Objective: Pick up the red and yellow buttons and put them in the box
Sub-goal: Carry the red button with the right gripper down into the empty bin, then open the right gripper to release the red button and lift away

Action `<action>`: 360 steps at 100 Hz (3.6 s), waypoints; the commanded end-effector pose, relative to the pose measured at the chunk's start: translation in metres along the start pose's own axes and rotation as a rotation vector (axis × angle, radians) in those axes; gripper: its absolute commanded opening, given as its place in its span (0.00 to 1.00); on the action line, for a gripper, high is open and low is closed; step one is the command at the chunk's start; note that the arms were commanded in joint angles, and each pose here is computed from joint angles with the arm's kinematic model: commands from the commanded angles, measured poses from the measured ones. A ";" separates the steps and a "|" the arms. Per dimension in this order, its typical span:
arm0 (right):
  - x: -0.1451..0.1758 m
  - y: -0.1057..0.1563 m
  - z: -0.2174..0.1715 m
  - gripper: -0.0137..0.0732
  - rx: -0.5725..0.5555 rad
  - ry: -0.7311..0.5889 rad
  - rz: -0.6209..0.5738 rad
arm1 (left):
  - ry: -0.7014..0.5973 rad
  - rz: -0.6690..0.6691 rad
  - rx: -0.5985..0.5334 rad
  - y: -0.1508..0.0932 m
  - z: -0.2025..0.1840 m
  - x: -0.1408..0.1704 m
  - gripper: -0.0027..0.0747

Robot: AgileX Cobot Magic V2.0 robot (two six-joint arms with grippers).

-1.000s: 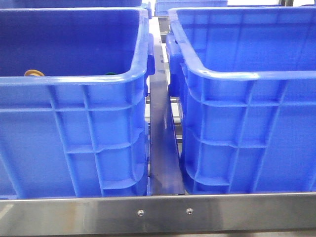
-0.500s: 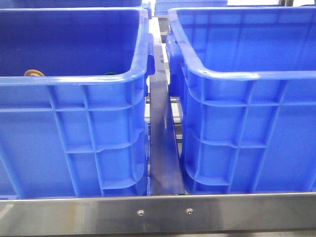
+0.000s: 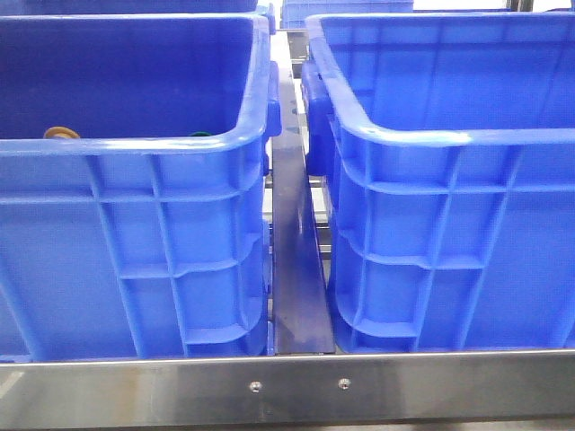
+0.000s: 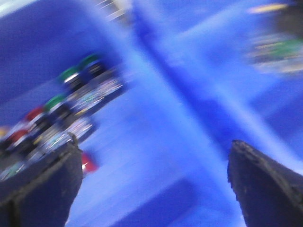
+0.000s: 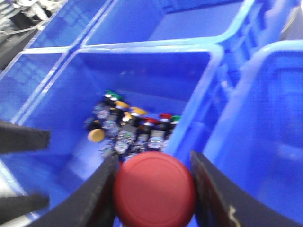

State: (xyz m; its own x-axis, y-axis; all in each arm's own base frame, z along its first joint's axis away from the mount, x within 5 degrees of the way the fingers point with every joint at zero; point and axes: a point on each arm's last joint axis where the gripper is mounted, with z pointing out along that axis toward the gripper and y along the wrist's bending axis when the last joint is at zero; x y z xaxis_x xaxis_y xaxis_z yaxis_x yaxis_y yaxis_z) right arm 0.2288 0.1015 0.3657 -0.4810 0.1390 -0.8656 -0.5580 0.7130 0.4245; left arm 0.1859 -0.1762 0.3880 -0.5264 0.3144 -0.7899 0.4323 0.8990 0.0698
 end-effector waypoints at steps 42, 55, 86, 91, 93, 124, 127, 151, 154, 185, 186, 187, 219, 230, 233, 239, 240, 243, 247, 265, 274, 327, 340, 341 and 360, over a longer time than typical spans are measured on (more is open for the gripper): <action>-0.026 -0.014 -0.015 0.42 0.269 -0.174 -0.206 | -0.218 -0.303 -0.210 0.100 -0.060 0.060 0.77; -0.030 -0.024 -0.015 0.42 0.371 -0.207 -0.281 | -0.262 -0.324 -0.240 0.105 -0.077 0.079 0.61; -0.022 -0.075 0.024 0.42 0.596 -0.201 -0.313 | -0.304 -0.315 -0.258 0.107 -0.090 0.089 0.01; -0.020 -0.084 0.030 0.42 0.636 -0.204 -0.312 | -0.304 -0.315 -0.258 0.107 -0.090 0.089 0.01; -0.019 -0.088 0.033 0.42 0.652 -0.205 -0.311 | -0.304 -0.315 -0.258 0.107 -0.090 0.089 0.01; 0.012 -0.138 0.075 0.42 0.796 -0.113 -0.303 | -0.304 -0.315 -0.258 0.107 -0.090 0.089 0.01; 0.015 -0.140 0.077 0.42 0.799 -0.105 -0.301 | -0.304 -0.315 -0.258 0.107 -0.090 0.089 0.01; 0.023 -0.152 0.090 0.42 0.812 -0.070 -0.296 | -0.304 -0.315 -0.258 0.107 -0.090 0.089 0.01; 0.022 -0.151 0.091 0.42 0.810 -0.075 -0.295 | -0.304 -0.315 -0.258 0.107 -0.090 0.089 0.01; 0.013 -0.155 0.107 0.42 0.778 -0.084 -0.268 | -0.304 -0.315 -0.258 0.107 -0.090 0.089 0.01; 0.014 -0.156 0.108 0.42 0.779 -0.079 -0.268 | -0.304 -0.315 -0.258 0.107 -0.090 0.089 0.01; 0.014 -0.157 0.109 0.42 0.779 -0.079 -0.268 | -0.304 -0.315 -0.258 0.107 -0.090 0.089 0.01; 0.034 -0.165 0.123 0.42 0.733 0.025 -0.239 | -0.304 -0.315 -0.258 0.107 -0.090 0.089 0.01; 0.034 -0.164 0.123 0.46 0.716 0.037 -0.233 | -0.304 -0.315 -0.258 0.107 -0.090 0.089 0.01; 0.034 -0.163 0.123 0.49 0.714 0.038 -0.233 | -0.304 -0.317 -0.256 0.107 -0.090 0.089 0.01; 0.035 -0.163 0.124 0.60 0.710 0.041 -0.231 | -0.303 -0.322 -0.252 0.107 -0.090 0.089 0.01; 0.035 -0.163 0.124 0.61 0.711 0.041 -0.230 | -0.303 -0.321 -0.253 0.107 -0.090 0.089 0.01; 0.035 -0.163 0.124 0.68 0.708 0.043 -0.226 | -0.302 -0.325 -0.249 0.106 -0.090 0.089 0.01; 0.035 -0.163 0.123 0.74 0.705 0.045 -0.216 | -0.301 -0.328 -0.246 0.106 -0.090 0.089 0.01; 0.028 -0.156 0.116 0.87 0.679 0.029 -0.179 | -0.299 -0.330 -0.246 0.106 -0.090 0.090 0.01; 0.017 -0.149 0.106 0.87 0.661 0.008 -0.177 | -0.296 -0.331 -0.247 0.106 -0.090 0.090 0.01; -0.011 -0.091 -0.030 0.87 0.637 -0.185 -0.175 | -0.295 -0.332 -0.245 0.106 -0.090 0.090 0.01; 0.000 -0.066 -0.059 0.86 0.616 -0.239 -0.201 | -0.295 -0.334 -0.244 0.106 -0.090 0.090 0.01; 0.000 -0.063 -0.062 0.86 0.613 -0.250 -0.206 | -0.295 -0.334 -0.244 0.106 -0.090 0.090 0.01; 0.025 -0.034 -0.098 0.86 0.592 -0.334 -0.240 | -0.295 -0.335 -0.243 0.106 -0.090 0.090 0.01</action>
State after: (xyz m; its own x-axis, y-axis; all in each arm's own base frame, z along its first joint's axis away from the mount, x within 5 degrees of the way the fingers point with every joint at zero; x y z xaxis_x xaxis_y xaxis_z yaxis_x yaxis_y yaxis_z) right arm 0.1888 0.0170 0.3449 -0.1919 0.0615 -0.9795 -0.1363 0.9867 0.0886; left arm 0.1181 -0.0242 0.3663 -0.4336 -0.0543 -0.8995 0.0493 0.9953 -0.0838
